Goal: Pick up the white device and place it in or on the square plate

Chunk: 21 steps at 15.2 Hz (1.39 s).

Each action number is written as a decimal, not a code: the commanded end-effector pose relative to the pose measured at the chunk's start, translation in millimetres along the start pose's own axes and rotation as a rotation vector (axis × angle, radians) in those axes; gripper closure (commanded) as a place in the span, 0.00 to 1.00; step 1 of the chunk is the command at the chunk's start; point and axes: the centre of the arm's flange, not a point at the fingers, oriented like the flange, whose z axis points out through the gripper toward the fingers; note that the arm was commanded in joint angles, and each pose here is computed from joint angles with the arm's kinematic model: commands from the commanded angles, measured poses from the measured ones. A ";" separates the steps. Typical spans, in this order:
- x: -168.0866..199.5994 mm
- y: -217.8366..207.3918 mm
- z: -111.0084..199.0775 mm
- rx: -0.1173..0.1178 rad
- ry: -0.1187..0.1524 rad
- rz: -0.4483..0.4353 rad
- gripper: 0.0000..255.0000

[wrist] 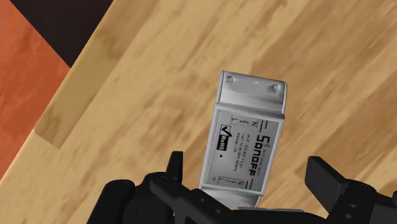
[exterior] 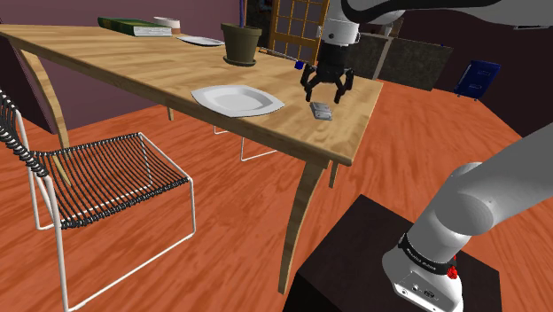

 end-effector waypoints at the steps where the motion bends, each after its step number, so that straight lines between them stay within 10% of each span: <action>1: 0.2 0.0 1.1 0.000 0.000 0.000 0.00; 6: 0.2 0.0 1.1 0.000 0.000 0.000 0.00; 7: 0.2 0.0 1.1 0.000 0.000 0.000 1.00; 16: 0.2 0.2 0.6 0.001 0.001 0.000 1.00; 17: 0.2 0.2 0.6 0.001 0.001 0.000 0.00; 21: -25.5 10.2 -15.8 -0.004 0.014 -0.019 0.00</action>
